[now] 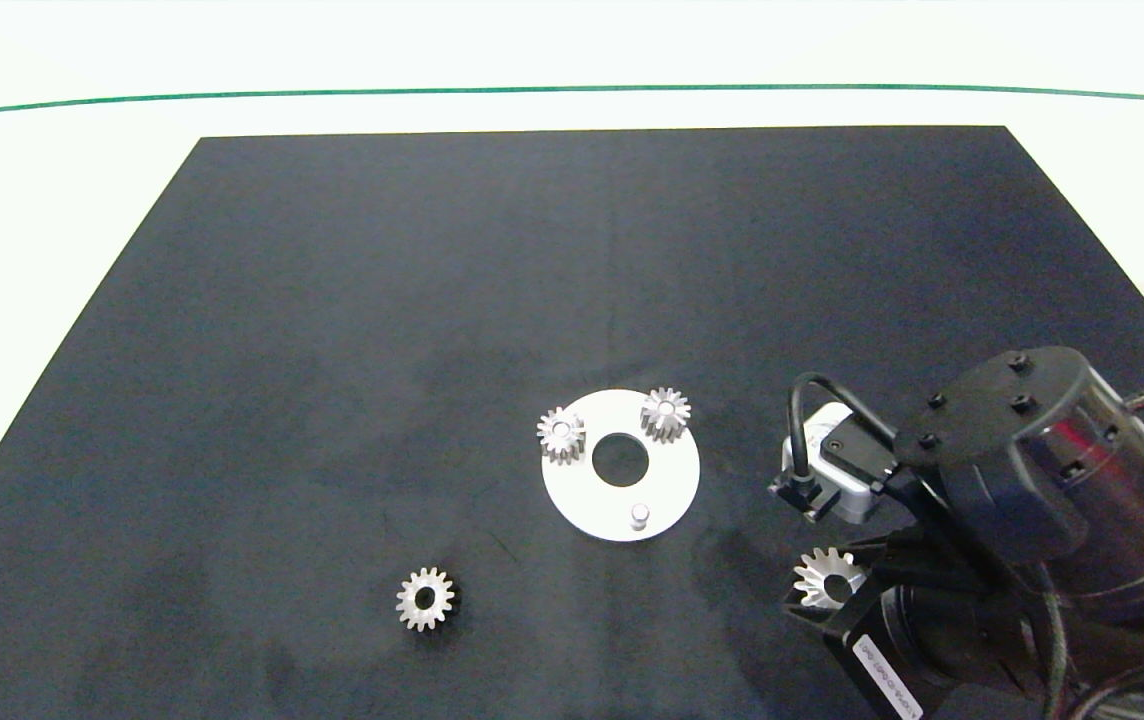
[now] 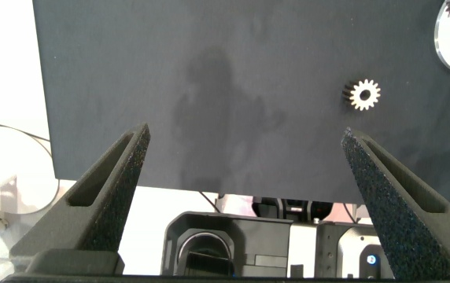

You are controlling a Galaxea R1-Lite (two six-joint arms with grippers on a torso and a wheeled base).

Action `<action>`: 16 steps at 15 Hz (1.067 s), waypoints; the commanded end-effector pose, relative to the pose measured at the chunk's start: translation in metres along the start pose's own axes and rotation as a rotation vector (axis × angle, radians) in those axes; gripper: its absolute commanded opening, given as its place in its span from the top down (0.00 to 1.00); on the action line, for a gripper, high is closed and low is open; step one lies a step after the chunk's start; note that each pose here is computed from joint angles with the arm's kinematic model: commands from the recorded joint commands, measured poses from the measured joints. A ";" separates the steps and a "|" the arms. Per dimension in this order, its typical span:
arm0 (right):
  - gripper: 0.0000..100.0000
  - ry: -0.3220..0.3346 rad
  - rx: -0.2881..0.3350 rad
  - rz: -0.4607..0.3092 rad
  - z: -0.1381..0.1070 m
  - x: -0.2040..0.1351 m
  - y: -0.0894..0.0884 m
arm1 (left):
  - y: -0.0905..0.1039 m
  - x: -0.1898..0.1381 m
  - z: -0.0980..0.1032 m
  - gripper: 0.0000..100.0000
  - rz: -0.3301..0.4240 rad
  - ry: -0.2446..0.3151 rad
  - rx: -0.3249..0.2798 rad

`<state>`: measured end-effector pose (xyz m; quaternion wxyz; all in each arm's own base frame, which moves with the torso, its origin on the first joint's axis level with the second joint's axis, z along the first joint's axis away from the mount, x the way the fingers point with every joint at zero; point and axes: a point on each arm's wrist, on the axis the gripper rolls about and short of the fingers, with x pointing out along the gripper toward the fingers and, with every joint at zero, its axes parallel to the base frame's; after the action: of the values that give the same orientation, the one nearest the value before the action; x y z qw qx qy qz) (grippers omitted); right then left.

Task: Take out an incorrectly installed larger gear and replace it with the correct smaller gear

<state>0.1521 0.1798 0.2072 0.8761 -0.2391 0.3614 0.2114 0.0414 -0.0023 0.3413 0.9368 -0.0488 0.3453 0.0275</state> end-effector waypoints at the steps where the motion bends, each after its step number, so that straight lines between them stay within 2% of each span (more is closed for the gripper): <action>1: 1.00 -0.031 0.015 -0.004 -0.012 0.009 0.002 | 0.000 0.001 0.000 0.00 0.003 0.009 0.000; 3: 1.00 -0.059 0.026 -0.001 -0.015 0.016 0.005 | 0.000 0.002 -0.001 0.00 0.004 0.014 0.000; 11: 1.00 -0.028 0.042 -0.017 -0.034 0.029 -0.002 | -0.001 0.003 -0.001 0.00 -0.011 0.023 0.015; 16: 1.00 -0.054 0.042 -0.018 -0.036 0.035 -0.007 | -0.001 0.003 -0.002 0.00 -0.012 0.024 0.016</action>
<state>0.1582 0.1633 0.1648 0.8943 -0.2150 0.3327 0.2084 0.0430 -0.0034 0.3387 0.9346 -0.0436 0.3527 0.0176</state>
